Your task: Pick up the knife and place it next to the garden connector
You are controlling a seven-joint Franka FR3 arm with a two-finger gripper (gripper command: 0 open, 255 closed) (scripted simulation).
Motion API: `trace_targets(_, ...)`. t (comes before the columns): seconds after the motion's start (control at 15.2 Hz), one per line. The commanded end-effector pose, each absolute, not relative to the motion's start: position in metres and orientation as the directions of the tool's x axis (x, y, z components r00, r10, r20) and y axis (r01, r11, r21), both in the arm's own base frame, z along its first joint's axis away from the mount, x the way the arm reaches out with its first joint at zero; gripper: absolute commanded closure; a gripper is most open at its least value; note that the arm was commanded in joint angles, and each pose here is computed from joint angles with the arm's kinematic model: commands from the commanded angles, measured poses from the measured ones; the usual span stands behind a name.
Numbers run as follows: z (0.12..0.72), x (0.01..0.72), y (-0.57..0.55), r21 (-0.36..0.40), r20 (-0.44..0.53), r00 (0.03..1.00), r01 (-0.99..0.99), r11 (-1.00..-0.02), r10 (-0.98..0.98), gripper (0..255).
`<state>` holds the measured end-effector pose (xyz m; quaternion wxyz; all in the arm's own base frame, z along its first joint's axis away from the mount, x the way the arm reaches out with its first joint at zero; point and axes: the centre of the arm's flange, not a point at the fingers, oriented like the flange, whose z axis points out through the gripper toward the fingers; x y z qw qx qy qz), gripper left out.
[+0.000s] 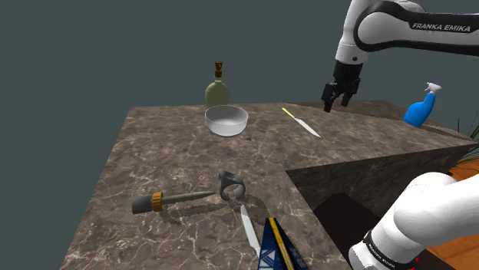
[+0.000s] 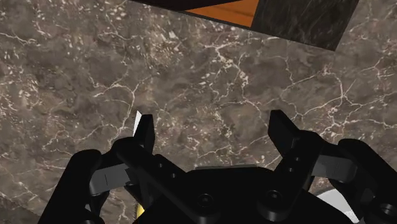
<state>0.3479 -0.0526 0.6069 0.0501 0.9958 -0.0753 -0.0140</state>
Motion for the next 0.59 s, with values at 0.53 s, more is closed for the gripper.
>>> trace_targets(0.53,0.550,0.453,-0.130,0.067,-0.078,0.979,-0.185,-0.980,-0.190,0)
